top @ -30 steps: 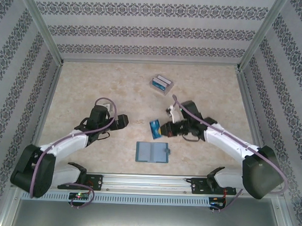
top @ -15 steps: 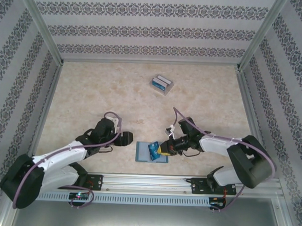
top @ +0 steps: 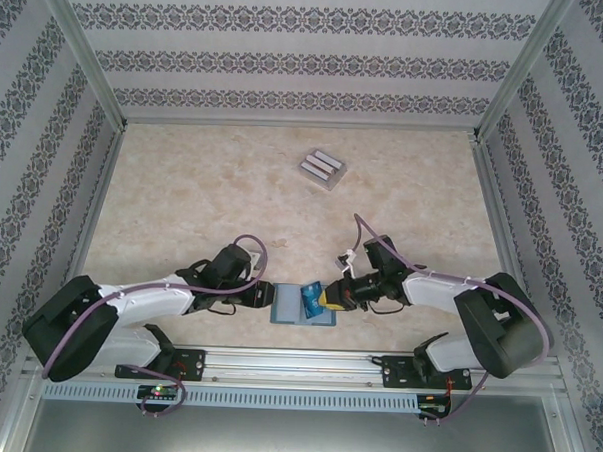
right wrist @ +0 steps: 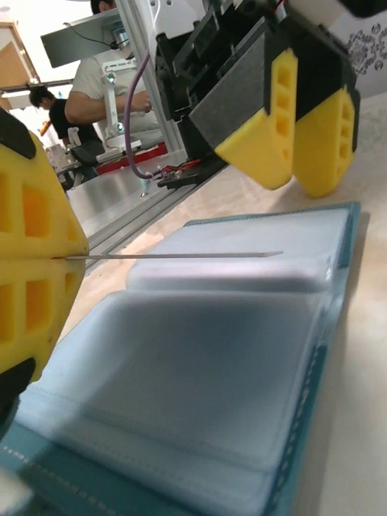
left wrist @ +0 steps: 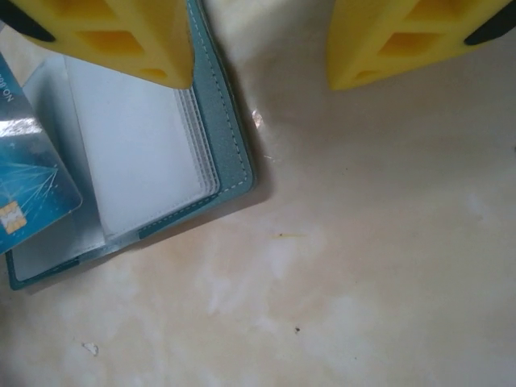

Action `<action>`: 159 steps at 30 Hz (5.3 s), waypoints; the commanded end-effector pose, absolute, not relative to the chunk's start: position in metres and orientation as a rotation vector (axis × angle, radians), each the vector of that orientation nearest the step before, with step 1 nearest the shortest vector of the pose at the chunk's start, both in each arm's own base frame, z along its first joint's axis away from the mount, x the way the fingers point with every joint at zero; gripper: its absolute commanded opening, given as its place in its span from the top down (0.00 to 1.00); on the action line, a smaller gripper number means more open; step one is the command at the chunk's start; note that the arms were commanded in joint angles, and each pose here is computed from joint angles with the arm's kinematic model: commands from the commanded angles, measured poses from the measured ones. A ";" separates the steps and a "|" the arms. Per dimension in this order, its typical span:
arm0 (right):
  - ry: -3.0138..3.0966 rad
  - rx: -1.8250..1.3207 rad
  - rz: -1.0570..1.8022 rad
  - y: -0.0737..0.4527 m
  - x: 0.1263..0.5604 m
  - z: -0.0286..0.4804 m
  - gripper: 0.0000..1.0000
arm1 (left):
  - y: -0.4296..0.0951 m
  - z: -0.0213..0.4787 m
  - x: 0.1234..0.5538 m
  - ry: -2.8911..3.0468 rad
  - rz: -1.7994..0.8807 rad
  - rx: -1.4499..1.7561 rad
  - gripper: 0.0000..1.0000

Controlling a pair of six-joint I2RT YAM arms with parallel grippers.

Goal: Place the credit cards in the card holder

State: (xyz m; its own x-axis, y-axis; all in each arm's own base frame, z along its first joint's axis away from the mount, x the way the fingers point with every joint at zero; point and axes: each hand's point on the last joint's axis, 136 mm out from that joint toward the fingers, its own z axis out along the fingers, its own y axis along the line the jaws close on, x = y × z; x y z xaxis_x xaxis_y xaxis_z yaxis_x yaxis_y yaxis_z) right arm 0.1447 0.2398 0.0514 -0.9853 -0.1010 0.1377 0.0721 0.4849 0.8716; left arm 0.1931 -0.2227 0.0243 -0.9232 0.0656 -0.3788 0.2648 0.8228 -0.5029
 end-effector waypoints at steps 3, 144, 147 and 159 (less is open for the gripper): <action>-2.517 0.055 -1.537 0.242 0.141 0.047 1.00 | -0.244 0.021 0.184 2.674 -0.887 0.343 0.57; -3.228 0.211 -0.515 0.228 0.139 0.048 0.39 | -0.229 0.035 0.160 3.040 -0.904 0.025 0.25; -3.228 0.186 -0.543 0.233 0.143 0.044 0.40 | -0.237 0.038 0.162 3.023 -0.963 0.040 0.24; -3.138 0.023 -0.955 0.251 0.157 0.031 0.71 | -0.266 0.053 0.174 2.917 -1.196 0.039 0.39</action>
